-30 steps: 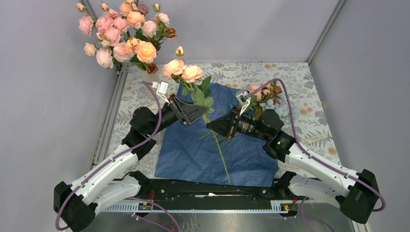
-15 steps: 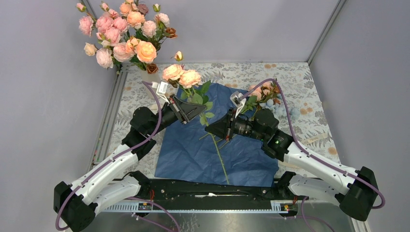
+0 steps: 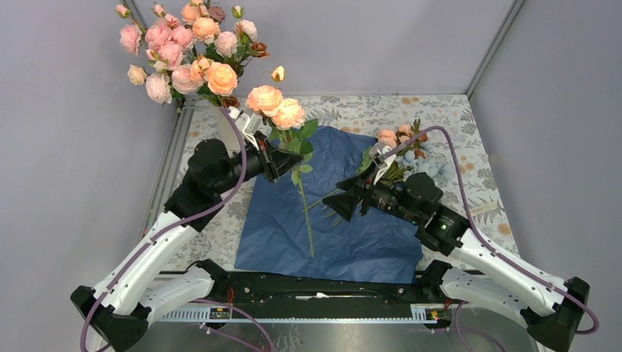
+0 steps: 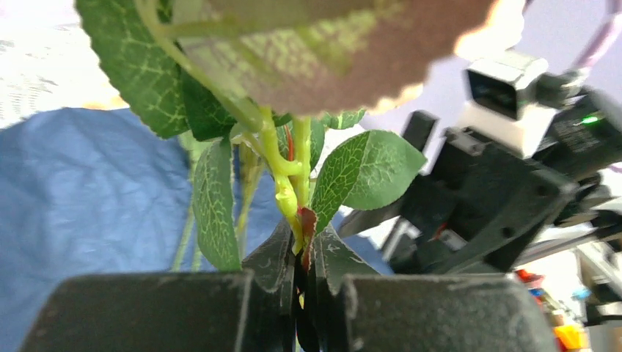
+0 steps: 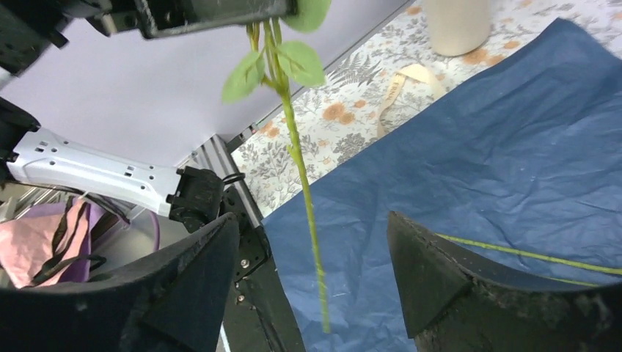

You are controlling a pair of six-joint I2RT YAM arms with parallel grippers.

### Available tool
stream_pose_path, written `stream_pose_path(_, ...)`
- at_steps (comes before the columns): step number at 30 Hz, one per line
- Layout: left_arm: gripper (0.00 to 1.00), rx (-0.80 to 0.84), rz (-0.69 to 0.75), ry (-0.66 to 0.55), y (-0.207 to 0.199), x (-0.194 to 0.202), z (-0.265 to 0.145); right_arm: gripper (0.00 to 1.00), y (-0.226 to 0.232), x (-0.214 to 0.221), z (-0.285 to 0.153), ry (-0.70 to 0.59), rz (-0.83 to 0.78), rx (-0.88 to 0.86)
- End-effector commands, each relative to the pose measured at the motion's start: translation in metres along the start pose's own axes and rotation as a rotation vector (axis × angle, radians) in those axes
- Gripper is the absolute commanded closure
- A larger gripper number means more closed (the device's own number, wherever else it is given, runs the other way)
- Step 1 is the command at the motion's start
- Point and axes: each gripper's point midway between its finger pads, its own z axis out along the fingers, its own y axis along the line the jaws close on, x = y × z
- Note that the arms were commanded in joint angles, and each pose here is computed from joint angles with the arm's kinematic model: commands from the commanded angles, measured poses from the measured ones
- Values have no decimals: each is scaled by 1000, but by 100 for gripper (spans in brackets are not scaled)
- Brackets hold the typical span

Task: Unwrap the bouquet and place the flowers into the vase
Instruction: Pick up the fake flower from the wrapping paper, then insert the fake flower into the vase.

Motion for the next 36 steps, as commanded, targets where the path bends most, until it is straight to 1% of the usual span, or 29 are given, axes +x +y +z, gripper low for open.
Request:
stream_pose_path(1,100,-96,272,113,25,-11,-14,16,-8,-25,-20,-68,-90,95)
stream_pose_path(3,100,-137,336,126,39,-17,-19,11,-16,-28,-27,-83,-115,146)
stream_pose_path(6,100,-196,391,103,59,-33,-25,6,-36,-29,-39,-85,-143,266)
stream_pose_path(10,100,-283,481,73,86,-61,-29,4,-49,-38,-54,-83,-191,367)
stream_pose_path(12,100,-355,555,39,96,-81,-34,3,-51,-44,-62,-94,-206,396)
stream_pose_path(15,100,-414,645,-20,99,-107,-43,1,-53,-54,-75,-126,-214,438)
stream_pose_path(18,100,-492,692,-92,106,-136,-54,0,-55,-59,-85,-160,-215,467)
stream_pose_path(22,100,-544,717,-218,105,-175,-70,0,-59,-65,-94,-189,-238,503)
stream_pose_path(28,100,-592,733,-491,86,-236,-108,0,-64,-76,-106,-186,-303,561)
stream_pose_path(31,100,-614,702,-611,80,-258,-125,0,-63,-82,-110,-200,-318,569)
stream_pose_path(36,100,-641,706,-817,67,-292,-155,0,-61,-87,-115,-223,-312,572)
